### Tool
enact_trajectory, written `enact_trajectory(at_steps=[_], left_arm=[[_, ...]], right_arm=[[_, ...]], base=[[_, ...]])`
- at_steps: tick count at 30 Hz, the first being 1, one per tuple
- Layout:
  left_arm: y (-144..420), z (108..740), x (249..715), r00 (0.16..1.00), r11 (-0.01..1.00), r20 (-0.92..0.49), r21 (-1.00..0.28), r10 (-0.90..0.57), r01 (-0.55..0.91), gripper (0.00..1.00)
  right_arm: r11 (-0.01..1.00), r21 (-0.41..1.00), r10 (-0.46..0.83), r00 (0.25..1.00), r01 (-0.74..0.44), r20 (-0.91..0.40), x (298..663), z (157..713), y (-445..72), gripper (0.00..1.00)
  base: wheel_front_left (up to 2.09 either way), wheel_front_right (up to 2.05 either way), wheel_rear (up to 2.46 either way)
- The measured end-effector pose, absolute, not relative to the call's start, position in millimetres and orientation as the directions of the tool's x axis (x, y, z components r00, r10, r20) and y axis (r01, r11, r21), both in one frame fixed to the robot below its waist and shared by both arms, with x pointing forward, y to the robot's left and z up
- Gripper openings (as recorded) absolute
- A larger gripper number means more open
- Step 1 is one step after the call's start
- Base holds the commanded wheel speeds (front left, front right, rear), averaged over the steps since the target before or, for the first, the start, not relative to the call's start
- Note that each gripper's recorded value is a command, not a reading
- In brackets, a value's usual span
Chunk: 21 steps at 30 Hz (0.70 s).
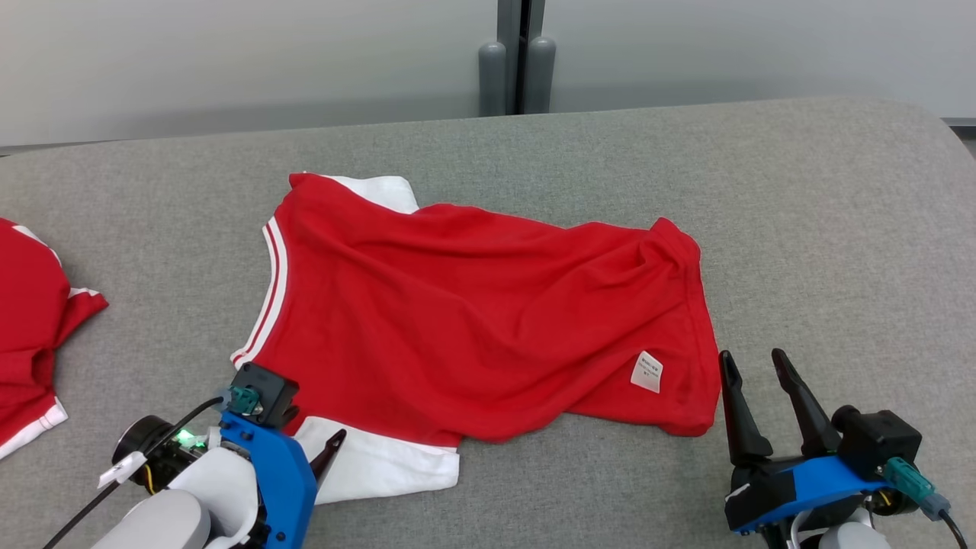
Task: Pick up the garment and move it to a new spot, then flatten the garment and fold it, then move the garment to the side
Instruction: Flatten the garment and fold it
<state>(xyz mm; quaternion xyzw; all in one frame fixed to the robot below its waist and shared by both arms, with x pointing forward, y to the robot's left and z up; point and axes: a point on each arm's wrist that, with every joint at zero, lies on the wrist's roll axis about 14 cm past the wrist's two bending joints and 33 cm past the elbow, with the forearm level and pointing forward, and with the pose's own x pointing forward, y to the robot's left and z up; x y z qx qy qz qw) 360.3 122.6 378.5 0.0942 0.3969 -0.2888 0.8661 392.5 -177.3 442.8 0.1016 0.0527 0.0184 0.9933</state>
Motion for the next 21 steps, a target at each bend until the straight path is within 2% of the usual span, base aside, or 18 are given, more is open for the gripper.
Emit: enact_trajectory(at_steps=[3, 4, 5, 6, 10, 17, 21], left_arm=[[120, 376, 356, 0.5, 0.818, -0.748, -0.099, -0.436, 0.566, 1.0], [118, 375, 355, 0.497, 0.817, -0.748, -0.103, -0.439, 0.567, 0.84], [118, 374, 355, 0.495, 0.816, -0.749, -0.103, -0.439, 0.568, 0.27], [119, 373, 355, 0.496, 0.817, -0.75, -0.102, -0.438, 0.568, 0.0], [118, 371, 352, 0.487, 0.815, -0.755, -0.106, -0.439, 0.57, 0.0], [111, 402, 366, 0.598, 0.834, -0.649, -0.107, -0.471, 0.541, 0.0], [111, 413, 356, 0.627, 0.85, -0.617, -0.14, -0.476, 0.508, 0.0]], right_arm=[[0.979, 0.204, 0.042, 0.994, -0.02, -0.104, 393, 442, -179, 1.0], [0.979, 0.204, 0.041, 0.994, -0.019, -0.105, 393, 441, -179, 1.0], [0.979, 0.204, 0.04, 0.994, -0.018, -0.105, 393, 441, -180, 1.0], [0.979, 0.204, 0.04, 0.994, -0.018, -0.104, 394, 442, -180, 1.0], [0.979, 0.204, 0.042, 0.994, -0.02, -0.102, 394, 442, -179, 1.0], [0.978, 0.208, 0.056, 0.995, -0.037, -0.085, 396, 448, -174, 1.0], [0.976, 0.212, 0.076, 0.994, -0.057, -0.082, 396, 449, -167, 1.0]], base=[[0.0, 0.0, 0.0], [0.0, 0.0, 0.0], [0.0, 0.0, 0.0], [0.0, 0.0, 0.0], [0.0, 0.0, 0.0], [0.0, 0.0, 0.0], [0.0, 0.0, 0.0]])
